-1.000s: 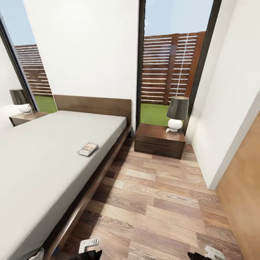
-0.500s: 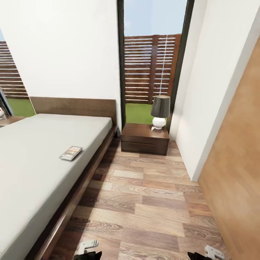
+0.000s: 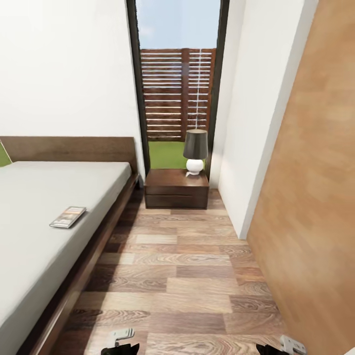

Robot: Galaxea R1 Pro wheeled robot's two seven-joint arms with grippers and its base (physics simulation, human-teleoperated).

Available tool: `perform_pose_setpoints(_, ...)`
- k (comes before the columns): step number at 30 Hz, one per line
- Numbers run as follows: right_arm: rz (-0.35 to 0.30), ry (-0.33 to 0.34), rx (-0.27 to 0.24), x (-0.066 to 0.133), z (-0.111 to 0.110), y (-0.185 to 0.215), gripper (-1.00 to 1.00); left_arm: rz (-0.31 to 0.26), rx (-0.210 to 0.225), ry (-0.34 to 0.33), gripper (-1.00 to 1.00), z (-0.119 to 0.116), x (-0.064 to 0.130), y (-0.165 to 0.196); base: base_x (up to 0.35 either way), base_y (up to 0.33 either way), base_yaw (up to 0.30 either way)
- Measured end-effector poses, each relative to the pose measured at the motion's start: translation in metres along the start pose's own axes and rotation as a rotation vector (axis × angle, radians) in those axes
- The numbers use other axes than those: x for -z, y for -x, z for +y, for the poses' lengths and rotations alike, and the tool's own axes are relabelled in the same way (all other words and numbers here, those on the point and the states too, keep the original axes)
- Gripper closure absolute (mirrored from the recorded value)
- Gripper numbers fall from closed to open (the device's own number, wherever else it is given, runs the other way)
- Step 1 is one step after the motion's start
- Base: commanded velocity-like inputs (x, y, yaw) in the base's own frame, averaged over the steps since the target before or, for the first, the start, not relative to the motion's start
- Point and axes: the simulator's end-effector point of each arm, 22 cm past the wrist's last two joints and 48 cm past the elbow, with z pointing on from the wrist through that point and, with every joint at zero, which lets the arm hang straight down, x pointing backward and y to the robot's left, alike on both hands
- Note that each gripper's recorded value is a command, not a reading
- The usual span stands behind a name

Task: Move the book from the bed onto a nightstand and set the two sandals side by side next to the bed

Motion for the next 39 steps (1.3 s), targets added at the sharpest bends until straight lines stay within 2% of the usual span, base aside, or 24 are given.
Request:
perform_pose_setpoints(21, 0.001, 0.001, 0.001, -0.0002, 0.0010, -0.0007, -1.00, 0.012, 0.003, 0.002, -1.00, 0.0010, 0.0002, -0.0060, 0.000, -0.012, -0.266)
perform_pose_setpoints(32, 0.001, 0.001, 0.001, -0.0002, 0.0009, -0.0005, -1.00, 0.011, 0.003, 0.002, -1.00, 0.0010, 0.0003, -0.0060, 0.000, 0.000, -0.032)
perform_pose_setpoints(39, 0.001, 0.001, 0.001, -0.0002, 0.0011, -0.0005, -1.00, 0.012, 0.003, 0.002, -1.00, 0.0011, 0.0004, -0.0063, 0.016, -0.021, 0.182)
